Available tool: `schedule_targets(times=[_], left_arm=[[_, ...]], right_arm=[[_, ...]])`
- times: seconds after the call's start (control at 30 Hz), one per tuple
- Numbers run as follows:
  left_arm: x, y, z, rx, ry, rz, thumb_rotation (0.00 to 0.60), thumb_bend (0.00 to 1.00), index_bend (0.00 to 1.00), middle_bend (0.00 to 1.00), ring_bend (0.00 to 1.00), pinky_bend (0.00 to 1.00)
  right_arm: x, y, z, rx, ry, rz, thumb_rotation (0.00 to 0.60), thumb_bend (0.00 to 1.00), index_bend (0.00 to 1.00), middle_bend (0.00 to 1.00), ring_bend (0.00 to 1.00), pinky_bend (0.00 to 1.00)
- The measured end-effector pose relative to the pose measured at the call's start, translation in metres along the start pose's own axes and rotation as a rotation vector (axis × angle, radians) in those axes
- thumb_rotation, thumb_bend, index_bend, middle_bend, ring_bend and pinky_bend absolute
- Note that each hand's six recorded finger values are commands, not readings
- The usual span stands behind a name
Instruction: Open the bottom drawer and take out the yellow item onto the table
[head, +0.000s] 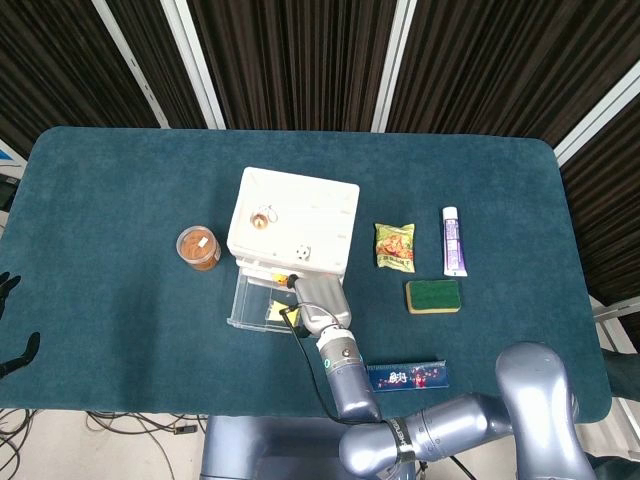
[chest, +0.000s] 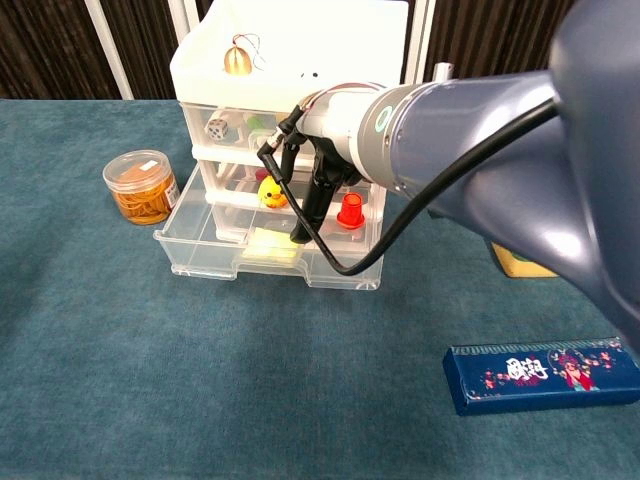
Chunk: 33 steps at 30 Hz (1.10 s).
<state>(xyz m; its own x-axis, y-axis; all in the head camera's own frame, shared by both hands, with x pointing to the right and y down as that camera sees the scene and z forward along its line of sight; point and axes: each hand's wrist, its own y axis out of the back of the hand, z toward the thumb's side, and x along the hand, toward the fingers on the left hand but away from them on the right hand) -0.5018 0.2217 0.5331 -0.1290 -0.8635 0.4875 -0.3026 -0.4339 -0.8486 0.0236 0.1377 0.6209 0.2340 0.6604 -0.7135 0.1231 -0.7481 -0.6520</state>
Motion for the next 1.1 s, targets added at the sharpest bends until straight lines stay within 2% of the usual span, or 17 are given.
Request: schedule_targets(times=[0.4,0.6,0.77,1.1], left_arm=[[0.0,-0.001,-0.001,0.0,0.003,-0.008,0.6,0.4,0.04,0.0,0.0,0.0],[0.0,-0.001,0.0,0.002,0.001,-0.011,0.6,0.41,0.04,0.0,0.0,0.0],[0.0,-0.001,0.0,0.004,0.002,-0.012,0.6,0.41,0.04,0.0,0.0,0.0],[0.0,-0.001,-0.001,0.003,0.003,-0.013,0.6,0.41,0.04,0.0,0.0,0.0]], right_arm=[[-0.014,-0.002,0.005,0.028,0.023,0.072,0.6,0.16,0.36,1.0,1.0,1.0],[-0.019,-0.003,0.005,0.06,0.015,0.083,0.6,0.16,0.36,1.0,1.0,1.0],[-0.021,-0.005,0.007,0.068,0.014,0.09,0.6,0.12,0.37,1.0,1.0,1.0],[-0.027,-0.007,0.015,0.09,0.01,0.102,0.6,0.12,0.39,1.0,1.0,1.0]])
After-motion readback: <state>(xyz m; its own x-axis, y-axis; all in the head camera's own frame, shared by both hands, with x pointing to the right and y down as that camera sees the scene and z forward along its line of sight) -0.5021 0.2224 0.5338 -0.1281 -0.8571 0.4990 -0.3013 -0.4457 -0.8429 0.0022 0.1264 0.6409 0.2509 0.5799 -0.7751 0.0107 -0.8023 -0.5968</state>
